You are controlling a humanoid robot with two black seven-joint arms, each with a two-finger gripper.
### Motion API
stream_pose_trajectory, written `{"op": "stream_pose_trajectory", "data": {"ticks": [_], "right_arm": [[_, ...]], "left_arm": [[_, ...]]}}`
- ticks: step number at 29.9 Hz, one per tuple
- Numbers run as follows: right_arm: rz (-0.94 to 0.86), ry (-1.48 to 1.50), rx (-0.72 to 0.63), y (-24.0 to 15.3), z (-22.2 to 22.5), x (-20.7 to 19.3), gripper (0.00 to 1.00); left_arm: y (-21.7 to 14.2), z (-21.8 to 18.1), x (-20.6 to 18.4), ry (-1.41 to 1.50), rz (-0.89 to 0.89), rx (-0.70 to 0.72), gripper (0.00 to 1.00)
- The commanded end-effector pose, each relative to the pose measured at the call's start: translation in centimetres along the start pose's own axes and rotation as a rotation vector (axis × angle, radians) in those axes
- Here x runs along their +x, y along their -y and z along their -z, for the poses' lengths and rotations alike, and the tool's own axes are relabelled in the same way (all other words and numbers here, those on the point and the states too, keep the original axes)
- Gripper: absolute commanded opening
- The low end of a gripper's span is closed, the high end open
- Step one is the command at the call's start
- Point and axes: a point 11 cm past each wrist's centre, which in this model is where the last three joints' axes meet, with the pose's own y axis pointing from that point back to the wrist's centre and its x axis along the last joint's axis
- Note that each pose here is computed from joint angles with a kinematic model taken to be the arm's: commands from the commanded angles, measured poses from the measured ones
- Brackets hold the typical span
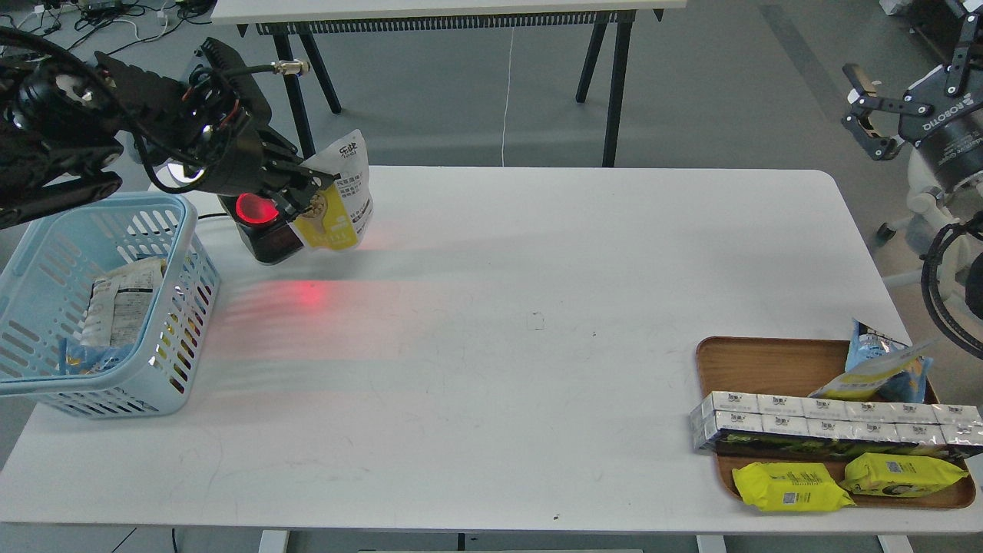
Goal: Scan snack and place in basket
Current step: 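Lift the packet with the left gripper and hold it over the barcode scanner, then move the packet over the blue basket and lower it inside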
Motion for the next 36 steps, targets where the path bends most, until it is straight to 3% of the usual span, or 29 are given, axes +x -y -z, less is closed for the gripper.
{"op": "stream_pose_trajectory", "data": {"ticks": [1,11,16,19,29,36], "right_arm": [[0.001,0.002,-0.001,0.0,-0.1,-0.1,1.0],[0.001,0.001,0.0,0.0,0.0,0.0,1.0],[-0.002,0.001,-0.002,0.0,-0.2,0.1,1.0],[0.001,0.006,-0.003,0.1,-0.4,-0.1,1.0],[-0.002,0.006,-0.005,0.0,-0.5,0.0,1.0],[0.0,0.008,-0.003,0.1,-0.5,-0.1,1.0]], "left_arm": [[-0.6,0.6,-0.8,0.003,0.014,0.016,0.0],[-3.2,1.4,-2.3,-0.058,-0.003,0.037,0.0],[-9.1,2.6,0.7,-0.091,-0.096,0.084,0.0],[-11.9,3.9,0.5,-0.11,-0.113,0.142,0.0],[-17.9,6.6,-6.7,-0.192,-0.06,0.302,0.0],[-19.6,6.6,-11.2,-0.189,0.021,0.349,0.0]]}}
